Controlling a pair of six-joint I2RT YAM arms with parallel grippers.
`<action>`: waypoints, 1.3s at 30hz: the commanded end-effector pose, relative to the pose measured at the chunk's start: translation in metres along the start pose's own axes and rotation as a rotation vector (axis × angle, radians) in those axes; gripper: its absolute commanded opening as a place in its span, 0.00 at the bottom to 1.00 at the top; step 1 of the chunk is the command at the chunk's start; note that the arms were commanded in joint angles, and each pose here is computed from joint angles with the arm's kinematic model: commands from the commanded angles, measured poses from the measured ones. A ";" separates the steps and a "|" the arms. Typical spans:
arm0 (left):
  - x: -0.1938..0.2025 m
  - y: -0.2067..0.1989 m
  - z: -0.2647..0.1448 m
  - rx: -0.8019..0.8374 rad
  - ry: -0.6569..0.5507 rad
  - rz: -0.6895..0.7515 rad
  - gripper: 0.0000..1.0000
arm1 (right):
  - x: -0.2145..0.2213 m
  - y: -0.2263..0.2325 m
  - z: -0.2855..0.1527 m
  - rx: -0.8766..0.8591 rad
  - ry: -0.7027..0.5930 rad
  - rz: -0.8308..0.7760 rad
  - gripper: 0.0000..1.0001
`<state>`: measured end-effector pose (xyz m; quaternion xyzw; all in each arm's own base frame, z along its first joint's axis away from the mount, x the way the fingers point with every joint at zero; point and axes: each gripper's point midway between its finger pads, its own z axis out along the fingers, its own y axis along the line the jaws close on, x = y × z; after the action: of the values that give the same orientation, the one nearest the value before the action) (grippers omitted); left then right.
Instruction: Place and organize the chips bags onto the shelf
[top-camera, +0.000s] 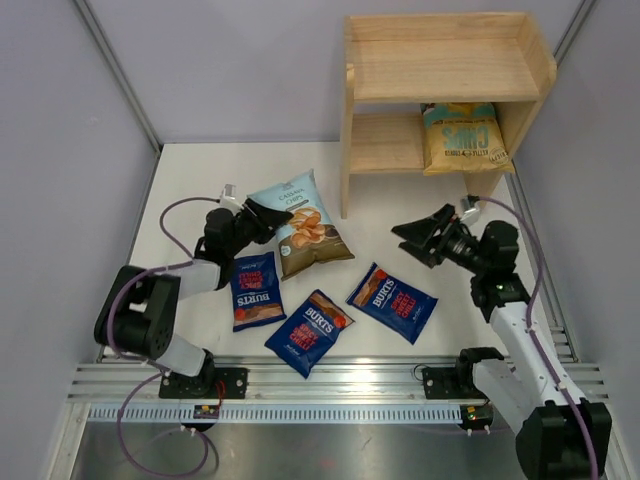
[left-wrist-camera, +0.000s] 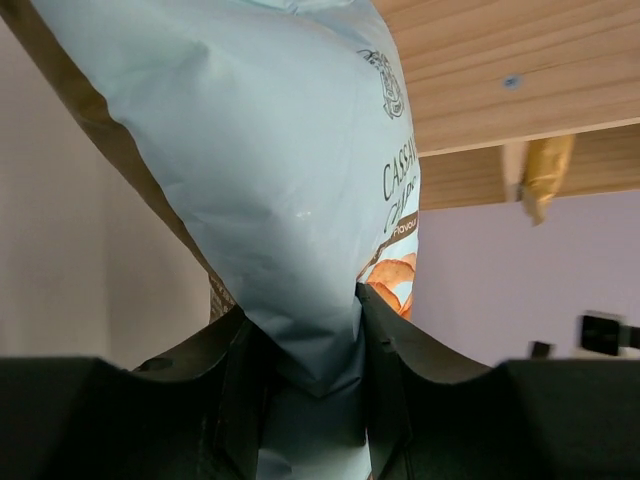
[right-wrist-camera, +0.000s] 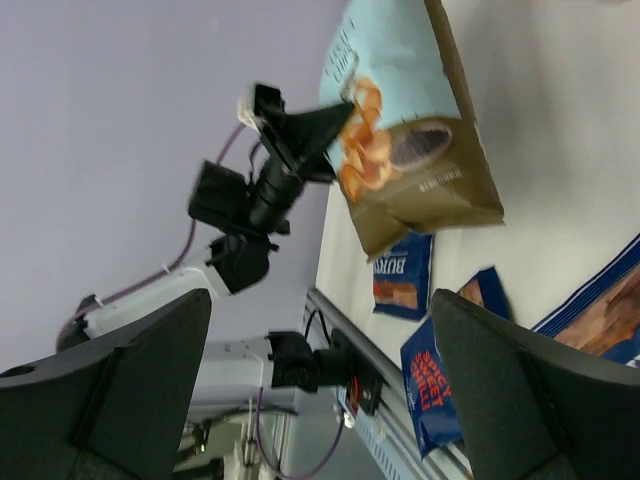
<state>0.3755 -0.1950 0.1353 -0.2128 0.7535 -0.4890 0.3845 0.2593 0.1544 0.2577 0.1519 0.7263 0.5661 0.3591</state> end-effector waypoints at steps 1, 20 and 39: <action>-0.026 -0.041 -0.021 0.072 -0.120 -0.085 0.23 | 0.022 0.011 0.019 -0.080 0.026 -0.094 1.00; -0.028 -0.150 -0.130 0.311 -0.200 -0.334 0.27 | 0.143 0.091 0.087 -0.305 -0.026 -0.215 0.99; 0.030 -0.178 -0.141 0.400 -0.031 -0.283 0.41 | 0.116 0.121 0.087 -0.342 -0.189 -0.223 0.54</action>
<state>0.2602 -0.1997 0.2902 -0.3038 0.6129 -0.6325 0.3633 0.2068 0.3436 0.2731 0.0210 0.6526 0.6056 0.4549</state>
